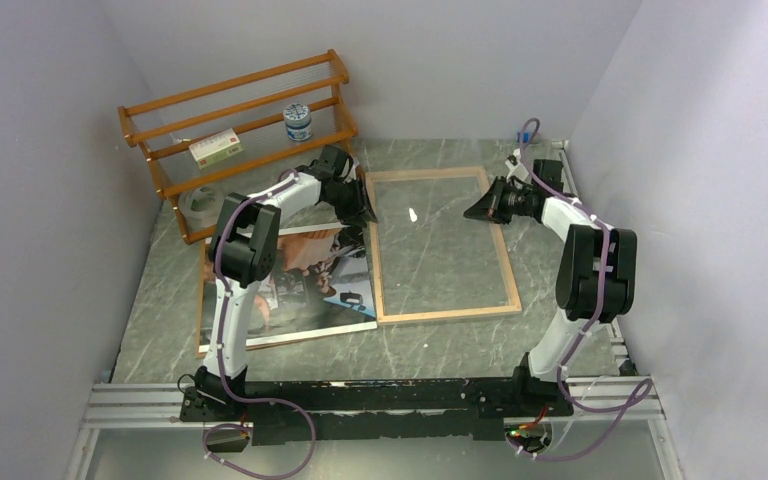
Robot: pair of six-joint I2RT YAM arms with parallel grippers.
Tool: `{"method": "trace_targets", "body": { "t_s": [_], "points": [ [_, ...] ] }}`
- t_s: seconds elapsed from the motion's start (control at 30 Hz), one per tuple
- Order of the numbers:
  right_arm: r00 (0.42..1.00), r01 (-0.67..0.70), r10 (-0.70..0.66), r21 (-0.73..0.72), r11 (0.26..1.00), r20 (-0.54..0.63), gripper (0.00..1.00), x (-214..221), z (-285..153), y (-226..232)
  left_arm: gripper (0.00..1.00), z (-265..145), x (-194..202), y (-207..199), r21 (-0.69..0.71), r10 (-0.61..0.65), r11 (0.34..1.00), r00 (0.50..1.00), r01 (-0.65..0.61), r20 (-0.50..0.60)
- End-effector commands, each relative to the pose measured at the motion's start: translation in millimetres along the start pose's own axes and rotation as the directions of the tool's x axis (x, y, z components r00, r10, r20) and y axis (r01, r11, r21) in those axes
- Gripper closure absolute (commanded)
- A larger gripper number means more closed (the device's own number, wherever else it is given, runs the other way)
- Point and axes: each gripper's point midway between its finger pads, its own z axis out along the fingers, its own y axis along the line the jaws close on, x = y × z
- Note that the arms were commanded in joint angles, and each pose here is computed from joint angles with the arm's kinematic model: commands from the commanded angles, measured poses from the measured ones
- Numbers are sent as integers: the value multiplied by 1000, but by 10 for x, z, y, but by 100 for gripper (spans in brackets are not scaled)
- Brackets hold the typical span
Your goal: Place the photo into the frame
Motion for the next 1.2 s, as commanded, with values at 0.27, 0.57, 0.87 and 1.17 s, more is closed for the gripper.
{"method": "trace_targets", "body": {
  "t_s": [0.27,0.57,0.87,1.17],
  "points": [
    [998,-29,35,-104,994,48,100,-460,-525,1192,39,-636,-373,-161,-27,29,999,988,-25,150],
    [999,-45,39,-222,974,-32,100,-283,-493,1965,37,-1067,-453,134,-208,-20,974,953,86,304],
    [999,-24,15,-339,941,-28,98,-297,-618,2495,17,-1185,-405,358,-251,-85,953,941,173,327],
    [991,-70,58,-102,992,-120,98,-126,-3,1508,18,-1032,-281,162,-92,-86,989,963,113,257]
  ]
}}
